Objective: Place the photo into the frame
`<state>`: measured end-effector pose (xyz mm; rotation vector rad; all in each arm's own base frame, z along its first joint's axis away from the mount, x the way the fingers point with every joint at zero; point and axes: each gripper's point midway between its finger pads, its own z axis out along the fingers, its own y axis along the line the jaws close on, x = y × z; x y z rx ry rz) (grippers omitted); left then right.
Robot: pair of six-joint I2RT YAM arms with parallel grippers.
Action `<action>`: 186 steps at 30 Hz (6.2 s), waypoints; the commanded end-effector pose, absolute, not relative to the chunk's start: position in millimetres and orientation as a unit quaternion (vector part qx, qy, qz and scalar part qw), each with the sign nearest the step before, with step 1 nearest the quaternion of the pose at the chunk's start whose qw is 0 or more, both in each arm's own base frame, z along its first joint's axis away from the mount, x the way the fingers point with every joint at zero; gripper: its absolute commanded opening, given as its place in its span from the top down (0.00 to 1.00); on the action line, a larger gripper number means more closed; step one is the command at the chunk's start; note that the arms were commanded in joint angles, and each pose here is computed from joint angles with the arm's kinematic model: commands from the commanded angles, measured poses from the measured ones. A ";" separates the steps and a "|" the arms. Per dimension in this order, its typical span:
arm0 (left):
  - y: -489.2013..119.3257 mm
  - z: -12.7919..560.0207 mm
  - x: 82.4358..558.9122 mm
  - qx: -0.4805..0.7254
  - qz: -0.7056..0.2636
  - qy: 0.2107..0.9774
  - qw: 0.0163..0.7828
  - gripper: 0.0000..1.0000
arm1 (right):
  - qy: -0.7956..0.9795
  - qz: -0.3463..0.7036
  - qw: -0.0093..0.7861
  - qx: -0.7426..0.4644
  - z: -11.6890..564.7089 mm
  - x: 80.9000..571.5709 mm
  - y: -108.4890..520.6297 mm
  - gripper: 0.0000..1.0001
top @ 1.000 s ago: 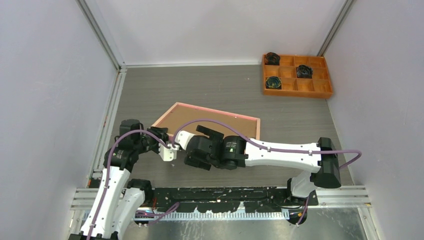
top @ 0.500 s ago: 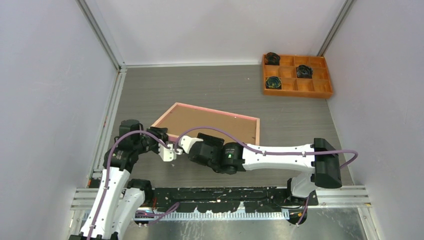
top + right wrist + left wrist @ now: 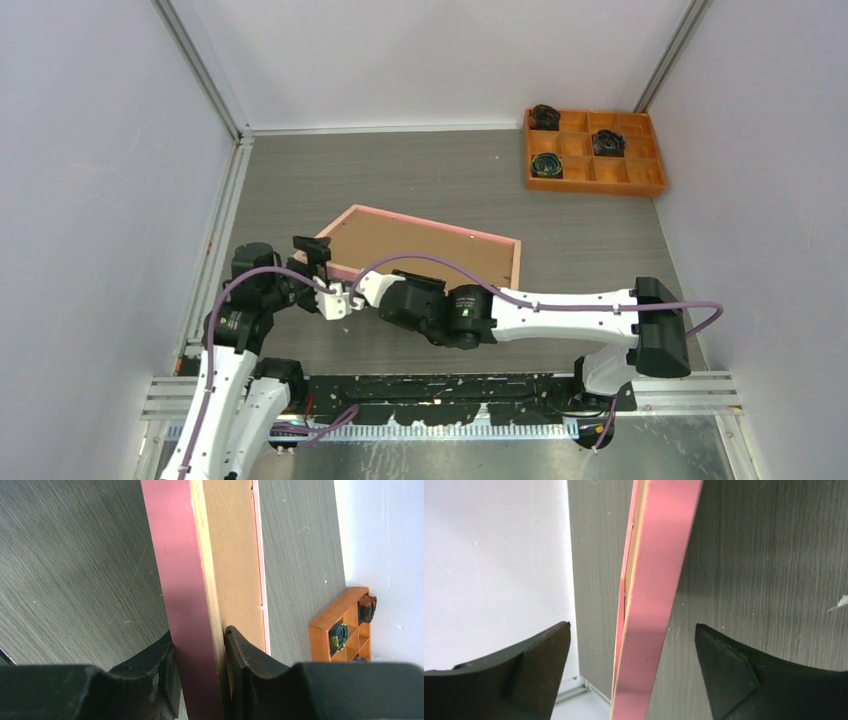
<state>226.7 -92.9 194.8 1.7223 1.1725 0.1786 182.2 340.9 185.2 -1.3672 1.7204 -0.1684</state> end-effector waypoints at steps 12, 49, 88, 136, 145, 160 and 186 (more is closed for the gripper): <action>-85.5 311.0 263.3 0.443 0.013 0.620 0.647 0.00 | 0.742 0.089 0.524 -0.409 289.5 208.5 385.7 0.90; -64.6 270.6 261.6 0.292 -0.154 0.811 0.483 0.01 | 0.889 0.331 0.315 -0.042 293.8 373.7 309.5 0.90; -7.0 140.9 257.5 0.249 -0.073 0.894 0.365 0.00 | 0.809 0.497 0.294 0.109 94.2 391.1 263.8 0.73; 2.7 92.7 375.9 0.010 -0.112 0.806 0.581 0.00 | 0.682 -0.196 0.639 0.296 137.1 339.3 -75.3 0.00; -1.5 96.6 380.1 0.033 -0.106 0.747 0.655 0.00 | 0.694 -0.207 0.628 0.282 100.5 353.1 -76.6 0.00; -16.7 74.9 391.3 0.054 -0.068 0.781 0.618 0.00 | 0.753 -0.101 0.616 0.209 73.3 379.3 -59.8 0.00; -13.0 73.3 394.8 0.042 -0.045 0.787 0.614 0.00 | 0.748 -0.100 0.623 0.206 74.8 379.3 -60.2 0.00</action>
